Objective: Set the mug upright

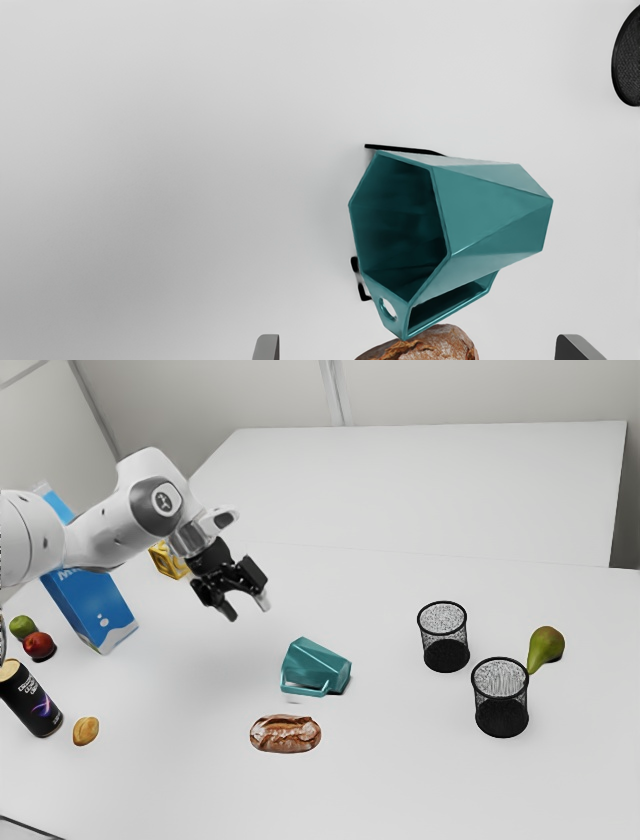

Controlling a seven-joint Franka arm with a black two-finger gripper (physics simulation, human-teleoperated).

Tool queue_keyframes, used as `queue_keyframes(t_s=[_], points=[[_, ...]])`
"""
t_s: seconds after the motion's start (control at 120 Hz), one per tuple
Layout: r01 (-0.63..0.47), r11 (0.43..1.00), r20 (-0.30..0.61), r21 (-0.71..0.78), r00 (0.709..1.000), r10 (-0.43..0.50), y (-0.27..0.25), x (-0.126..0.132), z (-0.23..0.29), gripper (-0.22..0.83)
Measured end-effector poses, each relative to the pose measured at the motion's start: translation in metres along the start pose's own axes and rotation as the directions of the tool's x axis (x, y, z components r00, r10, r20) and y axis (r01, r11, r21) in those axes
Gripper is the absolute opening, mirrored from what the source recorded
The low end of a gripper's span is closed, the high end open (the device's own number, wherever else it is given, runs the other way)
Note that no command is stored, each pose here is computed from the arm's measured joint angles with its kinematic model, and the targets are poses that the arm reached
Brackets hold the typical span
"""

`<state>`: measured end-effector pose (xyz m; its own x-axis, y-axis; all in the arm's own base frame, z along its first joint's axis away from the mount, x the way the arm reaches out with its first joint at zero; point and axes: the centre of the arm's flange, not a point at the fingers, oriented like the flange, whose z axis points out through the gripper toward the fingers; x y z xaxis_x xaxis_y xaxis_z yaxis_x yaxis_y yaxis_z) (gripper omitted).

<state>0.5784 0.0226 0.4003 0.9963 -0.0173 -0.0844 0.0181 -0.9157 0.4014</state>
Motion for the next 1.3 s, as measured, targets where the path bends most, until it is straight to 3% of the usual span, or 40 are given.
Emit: queue_keyframes(t_s=[0.542, 0.867, 1.3], points=[[-0.163, 0.963, -0.041, -0.213, 0.987, 0.158, -0.022, 0.008, 0.080, 0.62], [-0.203, 0.908, -0.074, -0.367, 0.979, 0.189, -0.026, 0.011, 0.118, 0.61], [-0.319, 0.840, -0.112, -0.439, 0.947, 0.301, -0.006, 0.008, 0.124, 0.11]])
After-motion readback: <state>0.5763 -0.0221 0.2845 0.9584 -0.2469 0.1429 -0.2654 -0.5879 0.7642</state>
